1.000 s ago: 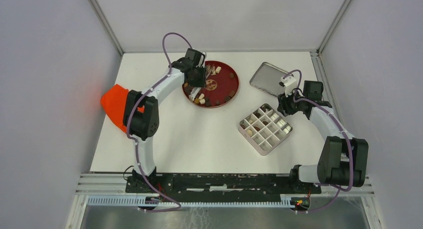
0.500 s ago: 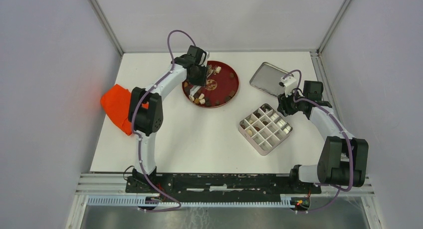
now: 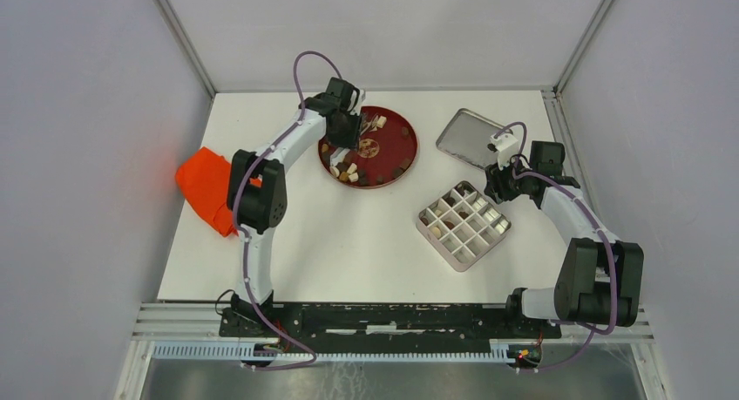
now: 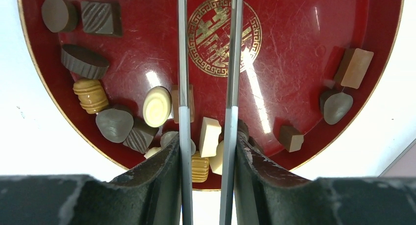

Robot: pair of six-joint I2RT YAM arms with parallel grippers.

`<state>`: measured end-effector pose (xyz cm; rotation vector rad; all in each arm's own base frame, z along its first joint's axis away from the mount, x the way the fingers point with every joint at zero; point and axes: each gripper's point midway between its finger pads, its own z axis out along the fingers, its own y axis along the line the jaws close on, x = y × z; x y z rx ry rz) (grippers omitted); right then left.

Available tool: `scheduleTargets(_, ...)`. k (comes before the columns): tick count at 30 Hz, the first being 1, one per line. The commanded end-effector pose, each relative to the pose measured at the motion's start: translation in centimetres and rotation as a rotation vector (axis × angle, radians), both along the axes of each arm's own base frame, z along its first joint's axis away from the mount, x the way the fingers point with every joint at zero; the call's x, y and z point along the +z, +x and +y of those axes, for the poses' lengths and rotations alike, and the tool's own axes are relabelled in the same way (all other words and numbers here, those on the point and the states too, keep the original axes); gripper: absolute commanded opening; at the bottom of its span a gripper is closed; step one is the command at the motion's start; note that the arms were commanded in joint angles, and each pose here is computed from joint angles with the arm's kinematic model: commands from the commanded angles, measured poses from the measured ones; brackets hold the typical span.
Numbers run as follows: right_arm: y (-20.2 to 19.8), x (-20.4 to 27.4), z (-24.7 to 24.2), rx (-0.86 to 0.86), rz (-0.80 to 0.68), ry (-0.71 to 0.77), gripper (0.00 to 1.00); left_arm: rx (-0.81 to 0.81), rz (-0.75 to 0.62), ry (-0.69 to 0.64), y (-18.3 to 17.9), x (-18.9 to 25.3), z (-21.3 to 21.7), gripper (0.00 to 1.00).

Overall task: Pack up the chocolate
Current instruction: Pick up the fake chocolate from the plate.

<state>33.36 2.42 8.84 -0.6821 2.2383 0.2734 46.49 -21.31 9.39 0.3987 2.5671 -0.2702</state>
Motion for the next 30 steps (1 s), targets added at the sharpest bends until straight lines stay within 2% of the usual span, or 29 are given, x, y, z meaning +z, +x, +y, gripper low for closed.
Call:
scheduleTargets(1, 0.2, 0.7, 0.1, 0.014, -0.027, 0.007, 0.51, -0.056, -0.04, -0.009, 1.0, 1.3, -0.2, 0.43)
scheduleTargets(13, 0.2, 0.7, 0.1, 0.017, -0.024, 0.01, 0.51, -0.069, -0.044, -0.023, 1.0, 2.2, -0.1, 0.45)
scheduleTargets(30, 0.2, 0.6, 0.2, 0.019, -0.02, 0.012, 0.51, -0.057, -0.022, 0.008, 1.3, 0.7, 0.2, 0.46)
